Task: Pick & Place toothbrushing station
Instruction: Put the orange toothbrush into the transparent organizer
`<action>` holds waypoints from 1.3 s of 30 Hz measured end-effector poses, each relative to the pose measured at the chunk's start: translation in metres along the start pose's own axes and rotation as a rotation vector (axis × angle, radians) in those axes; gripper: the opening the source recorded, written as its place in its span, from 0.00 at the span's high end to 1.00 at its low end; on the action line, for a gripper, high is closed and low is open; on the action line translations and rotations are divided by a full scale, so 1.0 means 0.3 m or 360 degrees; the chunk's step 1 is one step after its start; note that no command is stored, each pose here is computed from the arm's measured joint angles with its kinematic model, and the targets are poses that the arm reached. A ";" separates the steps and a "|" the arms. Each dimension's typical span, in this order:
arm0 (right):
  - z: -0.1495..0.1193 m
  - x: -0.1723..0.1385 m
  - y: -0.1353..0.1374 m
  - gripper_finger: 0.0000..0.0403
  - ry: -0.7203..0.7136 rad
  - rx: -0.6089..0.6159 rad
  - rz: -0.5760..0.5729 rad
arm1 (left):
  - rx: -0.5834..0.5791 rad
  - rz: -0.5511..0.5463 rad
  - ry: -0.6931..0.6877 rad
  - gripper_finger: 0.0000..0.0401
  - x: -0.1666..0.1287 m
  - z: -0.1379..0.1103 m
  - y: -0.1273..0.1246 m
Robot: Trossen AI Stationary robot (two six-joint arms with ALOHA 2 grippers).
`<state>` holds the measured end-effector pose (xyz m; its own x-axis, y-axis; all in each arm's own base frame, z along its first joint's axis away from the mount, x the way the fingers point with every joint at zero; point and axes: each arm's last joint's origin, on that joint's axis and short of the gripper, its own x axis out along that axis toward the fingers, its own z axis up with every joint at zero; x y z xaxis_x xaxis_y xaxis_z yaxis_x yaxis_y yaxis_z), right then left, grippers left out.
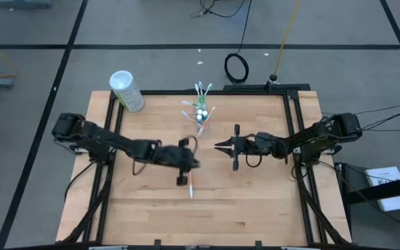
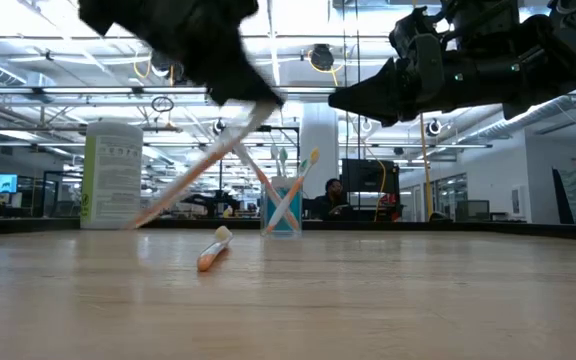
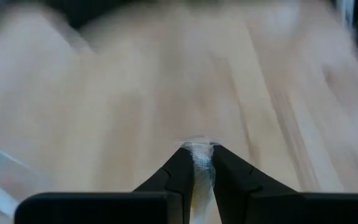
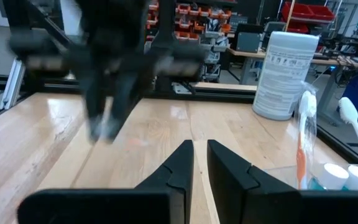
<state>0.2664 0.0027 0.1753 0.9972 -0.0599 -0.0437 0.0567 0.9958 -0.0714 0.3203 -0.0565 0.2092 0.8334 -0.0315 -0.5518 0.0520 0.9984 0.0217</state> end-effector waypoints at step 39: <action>-0.001 0.000 0.000 0.90 0.0007 -0.0001 0.0000 | -0.0309 0.0608 -0.1137 0.87 -0.057 0.135 0.501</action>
<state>0.2664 0.0027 0.1749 0.9970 -0.0603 -0.0480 0.0567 0.9958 -0.0717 0.3362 0.0922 0.2556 0.9264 0.3543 0.1276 -0.3465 0.9346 -0.0801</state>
